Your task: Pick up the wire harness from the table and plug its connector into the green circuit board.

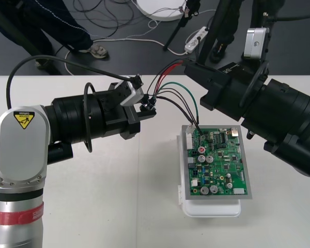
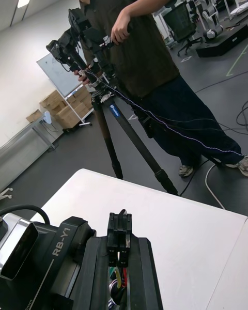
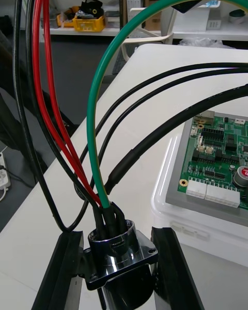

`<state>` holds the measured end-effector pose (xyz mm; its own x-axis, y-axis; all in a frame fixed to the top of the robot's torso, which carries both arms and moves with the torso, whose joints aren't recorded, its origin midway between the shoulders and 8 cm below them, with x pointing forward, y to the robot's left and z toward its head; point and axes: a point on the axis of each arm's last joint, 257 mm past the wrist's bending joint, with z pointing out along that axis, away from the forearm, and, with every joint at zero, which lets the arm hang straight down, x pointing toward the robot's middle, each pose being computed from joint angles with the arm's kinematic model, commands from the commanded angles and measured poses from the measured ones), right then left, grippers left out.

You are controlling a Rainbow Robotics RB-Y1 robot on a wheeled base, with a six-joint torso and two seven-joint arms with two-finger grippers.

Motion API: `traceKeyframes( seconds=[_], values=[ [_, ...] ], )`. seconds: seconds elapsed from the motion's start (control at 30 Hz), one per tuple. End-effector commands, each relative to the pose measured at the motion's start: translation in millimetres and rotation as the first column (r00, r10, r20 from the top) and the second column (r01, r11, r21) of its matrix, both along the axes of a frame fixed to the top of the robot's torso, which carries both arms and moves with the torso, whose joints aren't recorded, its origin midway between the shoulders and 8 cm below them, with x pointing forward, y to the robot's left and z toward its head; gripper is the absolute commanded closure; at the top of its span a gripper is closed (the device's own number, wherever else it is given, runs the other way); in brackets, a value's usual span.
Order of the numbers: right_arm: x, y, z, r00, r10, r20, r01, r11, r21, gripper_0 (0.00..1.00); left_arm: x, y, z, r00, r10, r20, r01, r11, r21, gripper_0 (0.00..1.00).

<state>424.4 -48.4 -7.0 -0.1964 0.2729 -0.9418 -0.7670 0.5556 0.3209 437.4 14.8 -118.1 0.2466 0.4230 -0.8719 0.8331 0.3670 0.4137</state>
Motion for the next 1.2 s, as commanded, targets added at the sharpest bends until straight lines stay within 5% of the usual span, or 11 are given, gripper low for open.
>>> traceKeyframes(
  seconds=[0.03, 0.73, 1.2],
  values=[
    [-6, 11, 13, 0.999, 0.031, 0.015, -0.031, 0.999, 0.017, 1.0, -4, -12, 25, 1.0, 0.013, 0.016, -0.012, 0.996, -0.089, 0.05],
    [-7, 11, 13, 0.998, 0.032, 0.052, -0.031, 0.999, -0.014, 1.0, -2, -8, 26, 0.999, 0.016, 0.042, -0.012, 0.997, -0.081, 0.0],
    [-33, -17, 20, 0.986, 0.137, 0.099, -0.13, 0.989, -0.077, 1.0, -26, 3, 27, 0.996, -0.081, -0.02, 0.079, 0.992, -0.099, 0.0]
  ],
)
